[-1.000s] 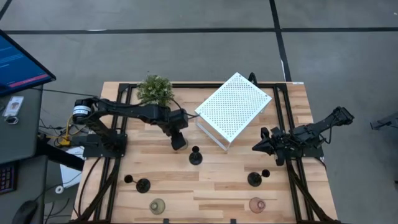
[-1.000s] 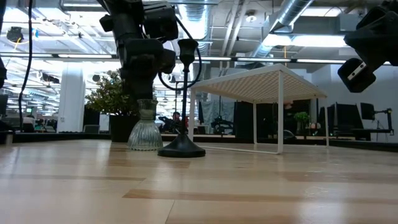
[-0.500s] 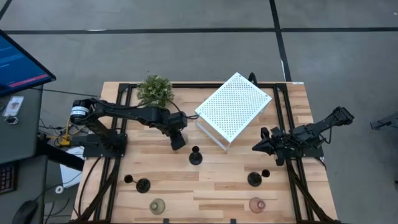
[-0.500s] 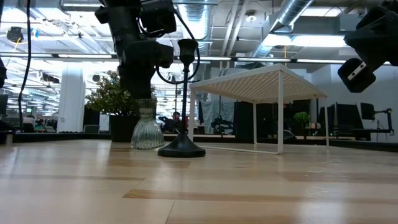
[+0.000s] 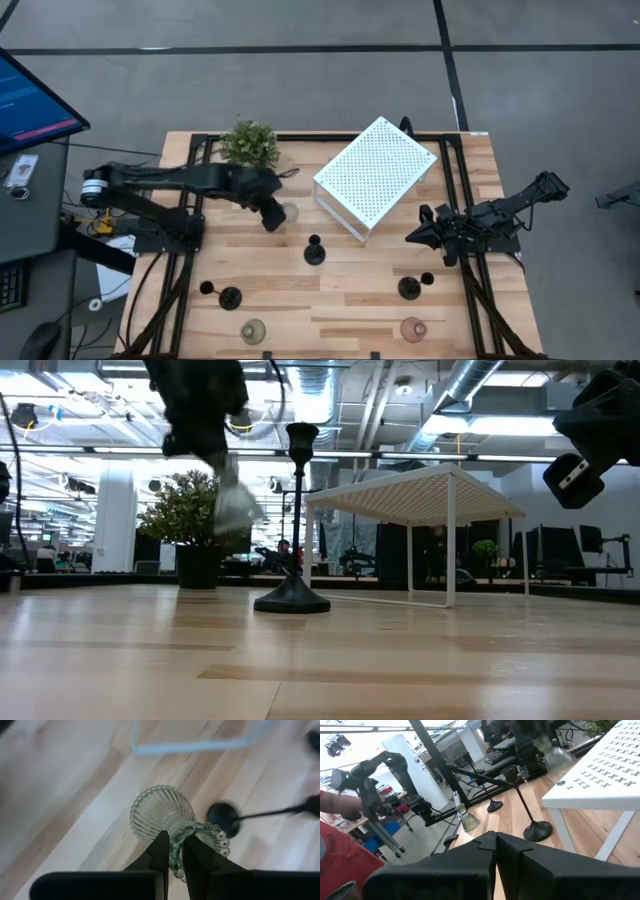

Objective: Pick & Place candle stick holders
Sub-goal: Put the top green glass candle holder on the shelf

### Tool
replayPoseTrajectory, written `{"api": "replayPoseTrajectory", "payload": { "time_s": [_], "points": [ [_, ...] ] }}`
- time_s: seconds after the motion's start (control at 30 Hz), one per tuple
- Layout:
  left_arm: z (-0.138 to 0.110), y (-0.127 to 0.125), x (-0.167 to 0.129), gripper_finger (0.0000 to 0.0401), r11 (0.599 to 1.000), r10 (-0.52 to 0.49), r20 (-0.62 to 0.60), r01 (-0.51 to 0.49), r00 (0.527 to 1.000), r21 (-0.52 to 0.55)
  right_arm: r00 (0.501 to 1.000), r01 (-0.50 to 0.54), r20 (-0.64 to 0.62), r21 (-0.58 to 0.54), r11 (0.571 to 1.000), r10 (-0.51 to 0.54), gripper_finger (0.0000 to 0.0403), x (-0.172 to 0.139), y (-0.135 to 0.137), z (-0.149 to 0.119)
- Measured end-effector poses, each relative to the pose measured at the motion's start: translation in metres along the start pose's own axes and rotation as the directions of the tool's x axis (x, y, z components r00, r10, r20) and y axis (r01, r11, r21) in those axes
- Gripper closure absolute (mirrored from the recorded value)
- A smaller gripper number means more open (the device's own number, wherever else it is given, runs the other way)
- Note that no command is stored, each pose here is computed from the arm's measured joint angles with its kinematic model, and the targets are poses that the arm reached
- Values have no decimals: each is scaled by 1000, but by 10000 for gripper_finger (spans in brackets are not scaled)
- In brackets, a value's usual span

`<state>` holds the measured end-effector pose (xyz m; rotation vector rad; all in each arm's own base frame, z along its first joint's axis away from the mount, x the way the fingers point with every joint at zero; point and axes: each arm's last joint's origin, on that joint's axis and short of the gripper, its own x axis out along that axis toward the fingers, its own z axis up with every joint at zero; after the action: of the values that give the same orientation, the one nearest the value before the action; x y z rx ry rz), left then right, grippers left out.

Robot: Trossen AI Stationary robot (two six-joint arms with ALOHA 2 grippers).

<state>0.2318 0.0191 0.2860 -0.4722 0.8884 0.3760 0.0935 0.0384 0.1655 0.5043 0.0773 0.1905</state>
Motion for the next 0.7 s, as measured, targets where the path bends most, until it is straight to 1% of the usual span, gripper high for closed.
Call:
{"api": "replayPoseTrajectory", "payload": {
  "time_s": [0.1,0.2,0.3,0.37,0.5,0.53,0.6,0.7],
  "points": [
    [-1,3,-23,371,997,-41,71,46,997,-63,1000,0,0,0,1000,0,401,0,0,0],
    [-4,6,-46,371,985,-94,154,114,984,-126,1000,0,0,0,1000,0,401,0,0,0],
    [-5,8,-67,371,963,-160,246,206,956,-175,1000,0,-1,0,1000,0,401,0,0,0],
    [-4,8,-81,371,941,-205,322,276,924,-193,1000,0,0,0,1000,0,401,0,0,0],
    [0,7,-102,371,889,-309,447,421,840,-177,1000,0,0,0,1000,0,401,0,0,0],
    [1,6,-108,371,870,-344,475,465,810,-162,1000,1,-1,0,1000,-1,401,0,0,0],
    [4,4,-116,371,828,-415,513,545,751,-128,1000,0,0,0,1000,0,401,0,0,0],
    [8,-1,-128,371,743,-535,541,666,650,-66,1000,0,0,0,1000,0,401,0,0,0]
  ]
}}
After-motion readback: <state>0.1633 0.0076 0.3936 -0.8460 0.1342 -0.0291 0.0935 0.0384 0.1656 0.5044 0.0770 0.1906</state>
